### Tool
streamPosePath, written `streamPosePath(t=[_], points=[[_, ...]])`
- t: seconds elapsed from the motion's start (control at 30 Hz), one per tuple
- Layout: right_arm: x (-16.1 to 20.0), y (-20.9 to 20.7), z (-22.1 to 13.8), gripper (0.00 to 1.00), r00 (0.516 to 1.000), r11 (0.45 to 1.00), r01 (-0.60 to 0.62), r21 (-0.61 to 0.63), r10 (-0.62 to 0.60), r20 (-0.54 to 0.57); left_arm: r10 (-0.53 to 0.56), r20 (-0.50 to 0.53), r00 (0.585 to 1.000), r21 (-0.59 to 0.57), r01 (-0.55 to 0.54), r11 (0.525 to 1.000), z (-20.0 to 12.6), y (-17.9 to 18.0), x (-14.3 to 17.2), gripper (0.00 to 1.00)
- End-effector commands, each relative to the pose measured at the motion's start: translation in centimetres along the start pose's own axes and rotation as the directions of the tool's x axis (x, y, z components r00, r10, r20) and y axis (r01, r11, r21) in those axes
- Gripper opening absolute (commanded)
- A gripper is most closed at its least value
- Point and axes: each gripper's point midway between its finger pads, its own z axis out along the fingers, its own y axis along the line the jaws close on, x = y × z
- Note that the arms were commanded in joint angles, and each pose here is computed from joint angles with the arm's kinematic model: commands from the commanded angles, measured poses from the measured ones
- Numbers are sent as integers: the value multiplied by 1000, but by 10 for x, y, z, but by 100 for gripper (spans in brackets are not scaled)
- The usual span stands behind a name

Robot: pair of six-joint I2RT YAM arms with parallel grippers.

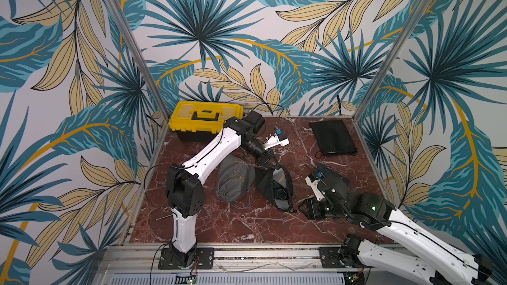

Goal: Pack away hair dryers
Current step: Adjust the drawstring bag at the center of the board.

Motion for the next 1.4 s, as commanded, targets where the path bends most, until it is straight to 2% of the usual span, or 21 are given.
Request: streamPosePath(t=[0.0, 0.27, 0.7, 1.0, 1.37], points=[[9, 6, 8, 57, 999, 999, 22, -29, -23, -43, 19, 54, 998, -18, -18, 1000, -14, 4, -18, 0], [-2, 18, 15, 57, 995, 996, 92, -12, -92, -49, -9, 87, 996, -2, 9, 1000, -21, 4, -26, 0], [-21, 61, 34, 58, 984, 982, 175, -75, -176, -16, -13, 108, 994, 13, 12, 1000, -26, -3, -33, 0], [-20, 59, 43, 57, 977, 977, 212, -20, -212, -24, -11, 122, 992, 22, 8, 1000, -29, -7, -38, 0], [-23, 41, 53, 47, 966, 961, 258, 97, -255, -49, -5, 123, 992, 18, 3, 1000, -30, -10, -37, 0]])
